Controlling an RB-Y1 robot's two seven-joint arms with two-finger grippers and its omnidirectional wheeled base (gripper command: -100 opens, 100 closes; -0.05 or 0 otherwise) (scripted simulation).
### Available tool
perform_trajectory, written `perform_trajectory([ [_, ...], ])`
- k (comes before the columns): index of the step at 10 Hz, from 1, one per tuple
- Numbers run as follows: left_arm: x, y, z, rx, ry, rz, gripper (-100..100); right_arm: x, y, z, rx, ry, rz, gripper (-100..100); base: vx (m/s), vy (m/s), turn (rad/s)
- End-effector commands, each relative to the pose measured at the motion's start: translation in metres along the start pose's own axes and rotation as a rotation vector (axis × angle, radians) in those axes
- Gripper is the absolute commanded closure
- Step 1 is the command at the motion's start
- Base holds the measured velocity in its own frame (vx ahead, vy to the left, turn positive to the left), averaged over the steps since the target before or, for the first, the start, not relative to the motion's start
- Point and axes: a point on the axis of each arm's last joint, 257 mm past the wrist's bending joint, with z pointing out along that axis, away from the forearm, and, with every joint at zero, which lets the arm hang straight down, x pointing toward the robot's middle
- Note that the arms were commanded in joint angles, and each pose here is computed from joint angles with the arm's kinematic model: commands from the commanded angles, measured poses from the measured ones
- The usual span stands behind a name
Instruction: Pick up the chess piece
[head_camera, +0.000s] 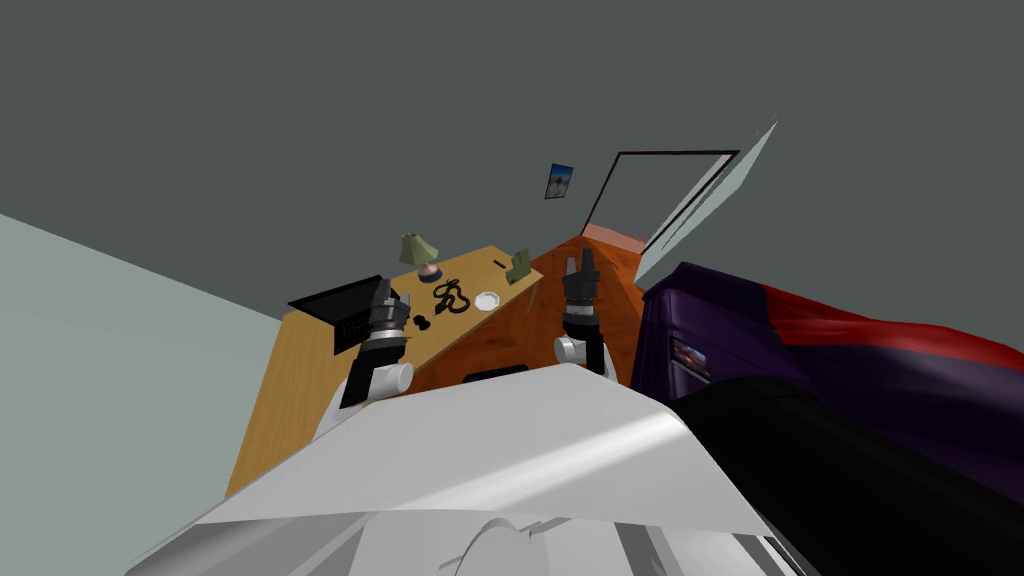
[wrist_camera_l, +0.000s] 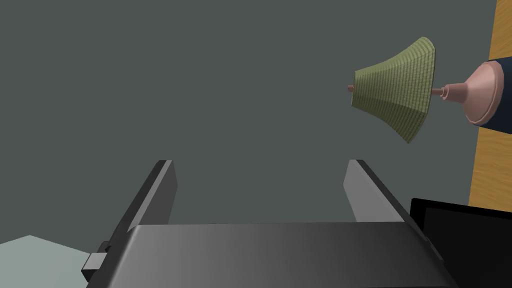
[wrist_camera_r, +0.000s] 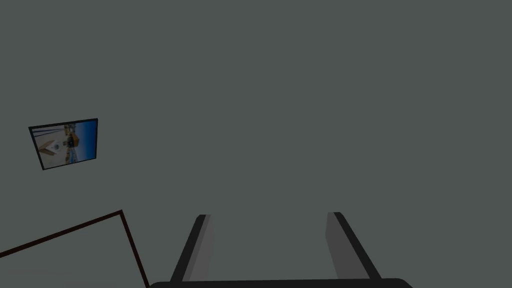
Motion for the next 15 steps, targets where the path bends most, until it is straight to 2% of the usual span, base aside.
perform_trajectory([
  [1, 0.004, 0.022, 0.001, -0.048, 0.009, -0.003, -100, 0.0, 0.0, 0.0, 0.0, 0.0, 0.0, 0, -0.072, -0.003, -0.025],
  [3, 0.009, 0.054, 0.001, -0.12, 0.023, -0.01, -100, 0.0, 0.0, 0.0, 0.0, 0.0, 0.0, 0, -0.097, -0.021, -0.058],
  [4, 0.009, 0.058, 0.0, -0.129, 0.023, -0.01, -100, 0.0, 0.0, 0.0, 0.0, 0.0, 0.0, 0, -0.076, -0.009, -0.015],
  [10, 0.019, 0.161, -0.014, -0.381, 0.062, -0.013, -100, 0.0, 0.0, 0.0, 0.0, 0.0, 0.0, 0, -0.086, -0.002, -0.072],
  [11, 0.019, 0.165, -0.016, -0.39, 0.061, -0.012, -100, 0.0, 0.0, 0.0, 0.0, 0.0, 0.0, 0, -0.047, 0.02, -0.029],
  [15, 0.009, 0.23, -0.038, -0.584, 0.077, 0.018, -100, 0.0, 0.0, 0.0, 0.0, 0.0, 0.0, 0, -0.03, 0.029, -0.108],
])
